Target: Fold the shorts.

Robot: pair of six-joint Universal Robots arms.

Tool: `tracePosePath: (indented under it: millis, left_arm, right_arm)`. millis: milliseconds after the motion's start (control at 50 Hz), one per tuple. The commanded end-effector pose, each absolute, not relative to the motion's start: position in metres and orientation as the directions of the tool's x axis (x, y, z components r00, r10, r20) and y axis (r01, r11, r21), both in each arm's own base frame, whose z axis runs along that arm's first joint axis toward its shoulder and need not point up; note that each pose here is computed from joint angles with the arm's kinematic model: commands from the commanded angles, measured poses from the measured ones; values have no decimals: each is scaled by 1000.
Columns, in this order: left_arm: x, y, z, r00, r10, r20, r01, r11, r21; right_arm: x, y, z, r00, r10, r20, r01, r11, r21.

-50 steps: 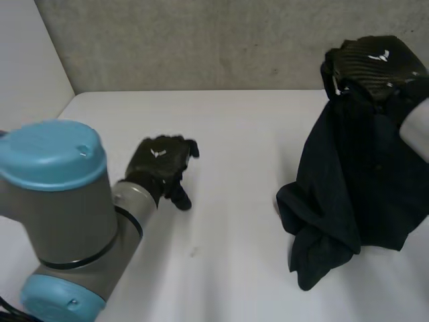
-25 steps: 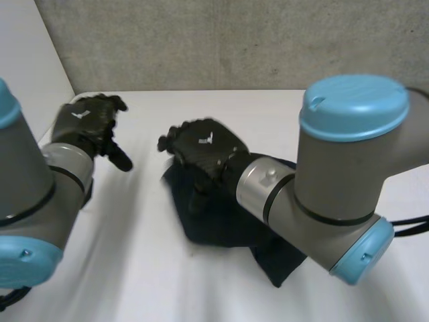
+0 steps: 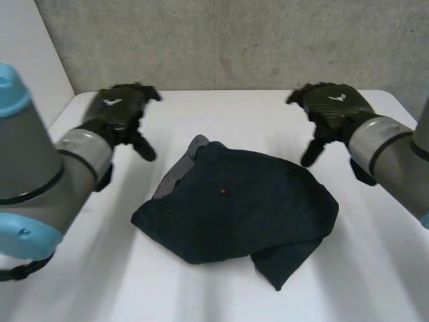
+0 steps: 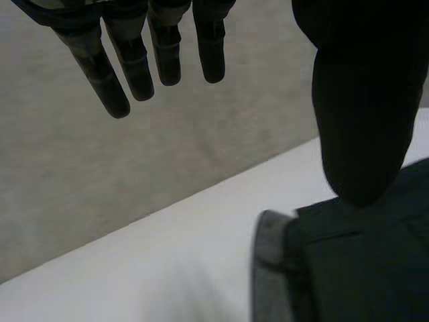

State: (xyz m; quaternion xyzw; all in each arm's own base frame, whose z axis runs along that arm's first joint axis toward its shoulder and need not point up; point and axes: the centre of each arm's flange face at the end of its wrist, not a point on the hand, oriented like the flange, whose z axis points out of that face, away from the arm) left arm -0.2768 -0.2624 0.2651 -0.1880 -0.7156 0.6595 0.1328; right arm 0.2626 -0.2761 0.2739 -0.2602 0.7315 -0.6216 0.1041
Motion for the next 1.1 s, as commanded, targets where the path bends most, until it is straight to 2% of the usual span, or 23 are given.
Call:
tracePosePath:
  millis: [20, 60, 140, 300, 480, 580, 660, 680, 720, 740, 800, 880, 920, 980, 1100]
  left_arm:
    - [-326, -282, 241, -761, 614, -210, 228, -50, -972]
    - [-344, -283, 232, -719, 644, -262, 265, -94, -960]
    - [-361, -294, 213, -679, 663, -315, 308, -132, -942]
    - [-380, -308, 170, -626, 715, -311, 329, -120, -937]
    - [-396, -328, 135, -617, 717, -324, 338, -130, -932]
    - [-397, -335, 124, -602, 703, -378, 381, -163, -910]
    - [-386, -346, 130, -662, 603, -445, 440, -168, -882]
    - [-379, -354, 139, -709, 524, -471, 461, -159, -873]
    - [-370, -360, 154, -752, 439, -492, 473, -160, -866]
    - [-362, -366, 171, -784, 361, -505, 476, -172, -862]
    - [-346, -373, 195, -809, 282, -515, 475, -201, -857]
    - [-308, -388, 240, -848, 145, -509, 462, -267, -846]
    - [-287, -393, 272, -871, 52, -488, 448, -321, -834]
    - [-266, -395, 304, -889, -29, -458, 434, -376, -819]
    - [-263, -386, 334, -902, -58, -429, 409, -439, -800]
  right_arm:
    - [239, -287, 248, -893, -435, 116, -228, 215, -950]
    - [230, -292, 239, -911, -407, 71, -192, 266, -945]
    - [227, -290, 222, -914, -405, 37, -182, 326, -928]
    - [226, -278, 196, -897, -442, 15, -192, 361, -913]
    - [219, -273, 180, -892, -450, 33, -217, 365, -905]
    - [213, -274, 177, -887, -454, 87, -269, 353, -896]
    - [213, -275, 178, -885, -455, 97, -275, 344, -898]
    - [213, -275, 178, -885, -455, 98, -275, 342, -898]
    - [213, -275, 179, -885, -455, 98, -275, 341, -899]
    - [213, -275, 179, -885, -455, 98, -275, 341, -899]
    - [213, -274, 182, -885, -455, 100, -272, 331, -903]
    - [211, -275, 187, -888, -448, 103, -267, 321, -909]
    - [211, -275, 187, -887, -451, 101, -266, 319, -910]
    - [211, -274, 188, -883, -460, 96, -264, 316, -911]
    - [213, -274, 188, -878, -469, 93, -264, 314, -912]
